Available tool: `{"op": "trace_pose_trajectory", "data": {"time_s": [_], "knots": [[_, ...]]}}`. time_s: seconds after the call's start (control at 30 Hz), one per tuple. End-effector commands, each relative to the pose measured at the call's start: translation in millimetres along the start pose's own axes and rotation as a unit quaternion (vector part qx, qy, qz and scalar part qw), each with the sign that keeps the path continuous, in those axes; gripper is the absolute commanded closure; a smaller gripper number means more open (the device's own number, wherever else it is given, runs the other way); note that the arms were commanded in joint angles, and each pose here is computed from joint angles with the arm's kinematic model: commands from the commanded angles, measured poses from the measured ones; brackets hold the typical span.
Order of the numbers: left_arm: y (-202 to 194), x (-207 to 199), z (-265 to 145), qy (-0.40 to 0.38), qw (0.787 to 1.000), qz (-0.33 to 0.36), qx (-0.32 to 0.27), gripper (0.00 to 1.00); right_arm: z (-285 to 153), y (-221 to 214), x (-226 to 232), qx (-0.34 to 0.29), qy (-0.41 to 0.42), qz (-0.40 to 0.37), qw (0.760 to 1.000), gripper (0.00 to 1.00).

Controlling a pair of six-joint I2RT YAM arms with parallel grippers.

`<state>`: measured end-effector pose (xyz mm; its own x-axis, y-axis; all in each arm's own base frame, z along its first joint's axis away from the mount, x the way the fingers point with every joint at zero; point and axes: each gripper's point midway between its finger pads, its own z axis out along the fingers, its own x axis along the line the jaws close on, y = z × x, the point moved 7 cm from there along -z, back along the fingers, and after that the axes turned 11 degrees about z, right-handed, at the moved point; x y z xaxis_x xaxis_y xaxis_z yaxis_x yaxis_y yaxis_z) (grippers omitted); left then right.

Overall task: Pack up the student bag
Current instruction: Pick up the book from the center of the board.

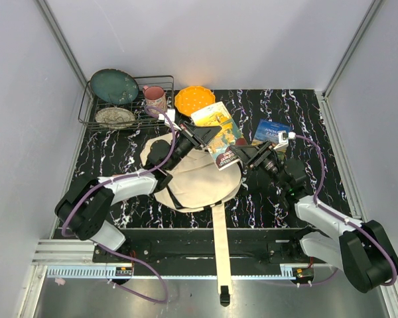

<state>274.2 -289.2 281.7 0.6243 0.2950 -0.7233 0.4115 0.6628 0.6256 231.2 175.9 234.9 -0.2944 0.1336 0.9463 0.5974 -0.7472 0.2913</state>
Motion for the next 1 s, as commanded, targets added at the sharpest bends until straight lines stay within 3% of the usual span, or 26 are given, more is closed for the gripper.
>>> {"op": "trace_pose_trajectory", "data": {"time_s": [0.0, 0.1, 0.13, 0.2, 0.23, 0.33, 0.37, 0.53, 0.97], "knots": [[27.6, -45.7, 5.9, -0.109, 0.993, -0.010, -0.054, 1.00, -1.0, -1.9, 14.5, 0.009, 0.036, -0.021, 0.999, 0.40], [24.7, -43.7, 5.9, -0.106, 0.993, -0.016, -0.043, 1.00, -1.5, -1.4, 13.3, 0.008, 0.033, -0.024, 0.999, 0.55], [23.6, -43.0, 5.9, -0.106, 0.993, -0.016, -0.040, 1.00, -1.7, -1.3, 15.3, 0.007, 0.034, -0.025, 0.999, 0.71], [20.5, -40.3, 4.8, -0.101, 0.994, -0.016, -0.030, 0.91, -1.6, 0.1, 13.4, 0.003, 0.023, -0.026, 0.999, 0.93], [18.8, -39.4, 4.0, -0.098, 0.995, -0.016, -0.027, 0.72, -1.6, 1.0, 16.7, 0.002, 0.026, -0.029, 0.999, 1.00], [14.1, -34.7, 0.8, -0.093, 0.995, -0.015, -0.017, 0.51, -2.4, 2.7, 20.1, -0.002, 0.025, -0.032, 0.999, 1.00], [10.8, -32.8, -1.7, -0.093, 0.996, -0.014, -0.009, 0.02, -3.0, 3.1, 19.4, -0.006, 0.019, -0.032, 0.999, 1.00], [6.3, -18.6, -16.4, -0.064, 0.998, 0.004, -0.006, 0.01, -10.0, 8.1, 29.2, -0.026, 0.017, -0.043, 0.999, 1.00], [1.2, 11.6, -29.2, 0.035, 0.998, 0.054, 0.020, 0.01, -12.9, 3.6, 65.0, 0.014, 0.096, -0.026, 0.995, 1.00]]}}
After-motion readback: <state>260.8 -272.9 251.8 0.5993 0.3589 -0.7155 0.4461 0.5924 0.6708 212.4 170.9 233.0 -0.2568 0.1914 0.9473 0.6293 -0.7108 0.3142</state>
